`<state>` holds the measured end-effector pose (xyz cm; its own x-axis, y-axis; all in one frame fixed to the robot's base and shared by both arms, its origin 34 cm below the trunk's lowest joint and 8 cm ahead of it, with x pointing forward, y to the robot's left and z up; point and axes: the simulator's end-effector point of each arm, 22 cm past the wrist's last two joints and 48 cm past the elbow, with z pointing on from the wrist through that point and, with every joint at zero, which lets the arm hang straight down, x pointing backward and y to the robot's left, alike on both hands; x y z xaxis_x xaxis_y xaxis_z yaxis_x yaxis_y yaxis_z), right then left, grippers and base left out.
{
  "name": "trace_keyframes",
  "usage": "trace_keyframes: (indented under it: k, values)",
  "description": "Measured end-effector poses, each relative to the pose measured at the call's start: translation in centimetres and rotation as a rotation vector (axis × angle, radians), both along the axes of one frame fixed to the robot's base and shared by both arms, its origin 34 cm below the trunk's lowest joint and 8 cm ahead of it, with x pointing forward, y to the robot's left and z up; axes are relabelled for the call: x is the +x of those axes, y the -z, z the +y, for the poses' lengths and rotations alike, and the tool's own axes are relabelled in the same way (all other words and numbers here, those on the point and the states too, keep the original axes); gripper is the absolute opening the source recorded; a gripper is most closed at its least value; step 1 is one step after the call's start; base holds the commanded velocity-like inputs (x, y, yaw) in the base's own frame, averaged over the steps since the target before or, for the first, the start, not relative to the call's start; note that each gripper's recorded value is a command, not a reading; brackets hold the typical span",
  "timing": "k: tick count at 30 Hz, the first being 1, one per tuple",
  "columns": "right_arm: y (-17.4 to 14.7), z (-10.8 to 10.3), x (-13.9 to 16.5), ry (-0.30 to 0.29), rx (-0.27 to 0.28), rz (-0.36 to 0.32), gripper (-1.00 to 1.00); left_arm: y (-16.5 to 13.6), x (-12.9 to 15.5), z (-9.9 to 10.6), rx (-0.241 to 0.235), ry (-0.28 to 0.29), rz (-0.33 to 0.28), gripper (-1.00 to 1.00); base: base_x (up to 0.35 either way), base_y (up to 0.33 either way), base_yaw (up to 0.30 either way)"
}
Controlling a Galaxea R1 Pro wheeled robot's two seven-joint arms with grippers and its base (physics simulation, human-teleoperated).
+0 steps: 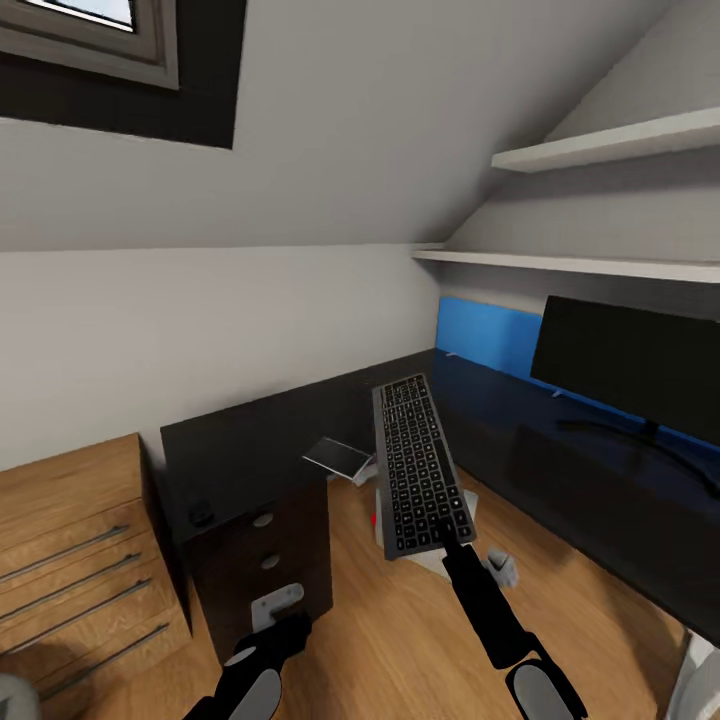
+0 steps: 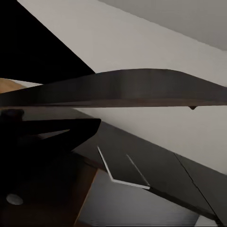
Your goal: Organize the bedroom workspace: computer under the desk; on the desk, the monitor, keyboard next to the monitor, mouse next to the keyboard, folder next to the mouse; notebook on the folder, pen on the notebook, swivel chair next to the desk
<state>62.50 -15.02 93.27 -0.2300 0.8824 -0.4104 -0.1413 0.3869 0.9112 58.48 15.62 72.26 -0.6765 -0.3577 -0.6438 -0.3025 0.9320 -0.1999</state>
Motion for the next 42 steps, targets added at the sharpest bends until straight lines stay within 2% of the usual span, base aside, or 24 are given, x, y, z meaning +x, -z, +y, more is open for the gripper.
trace_keyframes:
  k: [15,27,34,42]
  values:
    - [0.57,-0.01,-0.02,0.001,-0.002,0.012,-1.0,0.14,-0.11,-0.1,0.0,0.002,0.005,1.0,-0.299,0.003,-0.27]
    - [0.67,-0.02,-0.05,0.001,-0.005,0.014,-1.0,0.16,-0.17,-0.19,-0.002,0.003,0.006,1.0,-0.017,0.003,-0.27]
    - [0.94,0.03,-0.07,0.0,-0.007,0.02,-1.0,0.14,-0.16,-0.2,0.0,0.003,0.005,1.0,0.0,0.222,-0.27]
    - [1.0,0.03,-0.08,0.0,-0.007,0.021,-1.0,0.16,-0.19,-0.23,-0.001,0.004,0.006,1.0,0.0,0.039,-0.27]
